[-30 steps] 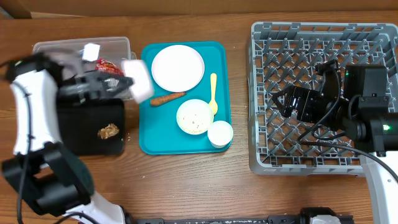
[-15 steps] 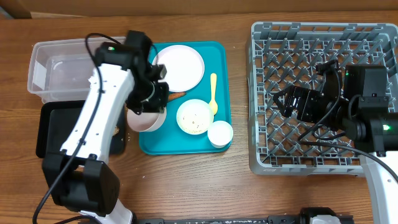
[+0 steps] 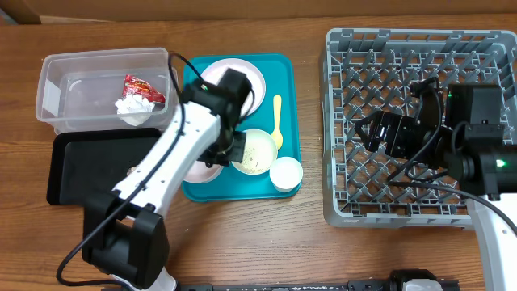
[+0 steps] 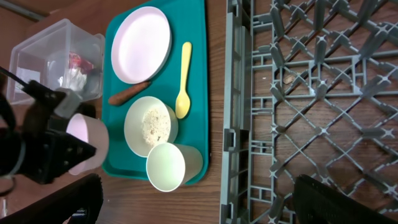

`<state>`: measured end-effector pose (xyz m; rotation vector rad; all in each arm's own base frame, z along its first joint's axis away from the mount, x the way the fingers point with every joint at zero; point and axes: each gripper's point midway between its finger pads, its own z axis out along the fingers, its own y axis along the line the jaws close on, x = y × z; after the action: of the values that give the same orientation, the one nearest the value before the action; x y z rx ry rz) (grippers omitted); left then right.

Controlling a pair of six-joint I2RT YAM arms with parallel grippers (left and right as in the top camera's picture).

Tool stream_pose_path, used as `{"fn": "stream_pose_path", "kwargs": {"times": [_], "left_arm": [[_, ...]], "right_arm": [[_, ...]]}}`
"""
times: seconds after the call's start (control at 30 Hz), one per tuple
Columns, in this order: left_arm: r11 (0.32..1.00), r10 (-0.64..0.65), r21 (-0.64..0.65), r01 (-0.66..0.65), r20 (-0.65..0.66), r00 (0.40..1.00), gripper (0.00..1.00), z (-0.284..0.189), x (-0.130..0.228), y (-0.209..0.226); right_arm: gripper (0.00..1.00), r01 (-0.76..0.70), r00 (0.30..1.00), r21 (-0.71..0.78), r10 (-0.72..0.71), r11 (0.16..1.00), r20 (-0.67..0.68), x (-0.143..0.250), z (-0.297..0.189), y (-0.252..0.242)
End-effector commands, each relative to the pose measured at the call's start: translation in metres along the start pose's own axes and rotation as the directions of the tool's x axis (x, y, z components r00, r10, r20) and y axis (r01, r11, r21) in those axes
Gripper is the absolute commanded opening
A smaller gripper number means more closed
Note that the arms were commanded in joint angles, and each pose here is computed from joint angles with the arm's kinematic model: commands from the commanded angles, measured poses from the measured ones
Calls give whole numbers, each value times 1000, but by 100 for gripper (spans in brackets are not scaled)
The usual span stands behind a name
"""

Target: Sort waste into correct bins and load items into the dishwasher

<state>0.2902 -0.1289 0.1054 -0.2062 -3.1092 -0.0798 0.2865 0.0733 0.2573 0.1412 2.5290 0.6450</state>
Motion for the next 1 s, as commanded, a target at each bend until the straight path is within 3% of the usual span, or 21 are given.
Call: {"fn": "stream_pose_path", "kwargs": {"times": [0.0,0.17,0.27,0.37,0.43,0.63,0.7,0.8,0.97], "left_arm": [[999,-24,-47,25,18,1000,4,9,4,8],[999,-26,-34,28,54,998,5,19,-4,5],[999,-25,-31,27,62,998,17,19,-5,4],[999,-26,-17,27,64,998,40,19,-6,2],[1000,-25,-1,25,62,998,48,19,-6,-1],[999,-30,18,28,89,996,53,9,-15,-4],[999,-14,37,9,138,990,61,-3,-28,-7],[985,124,89,-150,251,960,74,-26,-54,-24],[969,194,82,-232,322,926,70,-26,-75,-32]], "right_arm": [[100,11,1000,0,-11,1000,14,-7,-3,3],[100,8,1000,2,-8,1000,8,-7,-1,2],[100,8,1000,2,-8,1000,7,-7,-1,2],[100,8,1000,2,-8,1000,7,-7,-1,2],[100,8,1000,2,-8,1000,8,-7,-1,2],[100,8,1000,1,-8,1000,7,-7,-1,3],[100,8,1000,1,-8,1000,7,-7,-1,3],[100,9,1000,1,-9,1000,9,-7,-1,3],[100,10,1000,0,-10,1000,11,-8,-1,3]]}}
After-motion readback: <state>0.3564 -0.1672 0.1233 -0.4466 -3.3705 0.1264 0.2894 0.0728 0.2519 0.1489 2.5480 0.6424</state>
